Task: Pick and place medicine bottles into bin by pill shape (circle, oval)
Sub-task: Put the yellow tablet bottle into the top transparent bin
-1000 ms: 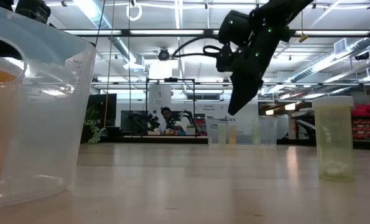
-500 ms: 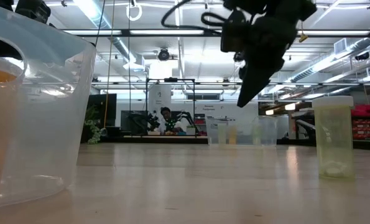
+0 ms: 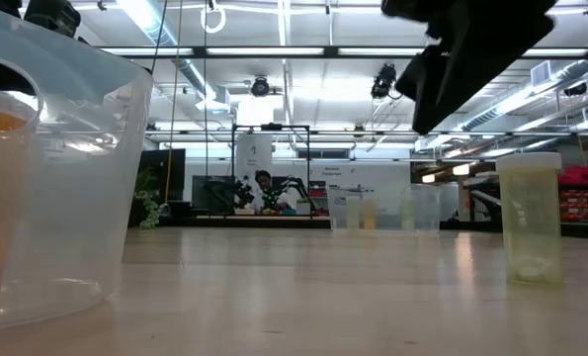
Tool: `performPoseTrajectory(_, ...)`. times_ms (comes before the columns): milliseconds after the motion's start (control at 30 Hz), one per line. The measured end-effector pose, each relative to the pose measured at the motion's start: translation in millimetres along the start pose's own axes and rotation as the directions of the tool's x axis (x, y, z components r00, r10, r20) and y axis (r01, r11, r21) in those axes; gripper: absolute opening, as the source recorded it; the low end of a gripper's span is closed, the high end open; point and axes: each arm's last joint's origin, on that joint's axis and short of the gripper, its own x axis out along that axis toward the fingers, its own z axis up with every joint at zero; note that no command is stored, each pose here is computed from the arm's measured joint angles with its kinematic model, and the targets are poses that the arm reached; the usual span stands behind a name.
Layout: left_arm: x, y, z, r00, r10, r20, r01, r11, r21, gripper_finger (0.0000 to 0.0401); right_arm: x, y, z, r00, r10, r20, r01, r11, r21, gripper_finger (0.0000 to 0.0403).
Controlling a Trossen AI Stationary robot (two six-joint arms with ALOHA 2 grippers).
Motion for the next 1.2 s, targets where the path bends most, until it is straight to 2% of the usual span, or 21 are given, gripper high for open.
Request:
performPoseTrajectory(333,0.0,0.0,0.0,1.000,0.000,0.000,0.000,1.000,0.000,0.0036,-1.2,26.1,-8.8,0.999,-0.033,0.029,0.035,0.997,-0.068,0.0174)
performPoseTrajectory(700,0.0,0.0,0.0,1.000,0.000,0.000,0.000,1.000,0.000,0.0023,0.0,39.9,-8.1,0.996,0.004,0.085,0.002,0.998,-0.067,0.0174)
performPoseTrajectory(1000,0.0,0.1,0.5,1.000,0.001,0.004,-0.001,1.000,-0.002,0.0036,5.4,45.1,-9.0,0.995,0.007,0.099,-0.001,0.998,-0.060,0.0174)
performPoseTrajectory(1200,0.0,0.0,0.1,1.000,0.000,0.000,0.000,1.000,0.000,0.0029,4.8,49.9,-10.2,0.993,0.005,0.114,0.002,0.998,-0.055,0.0174)
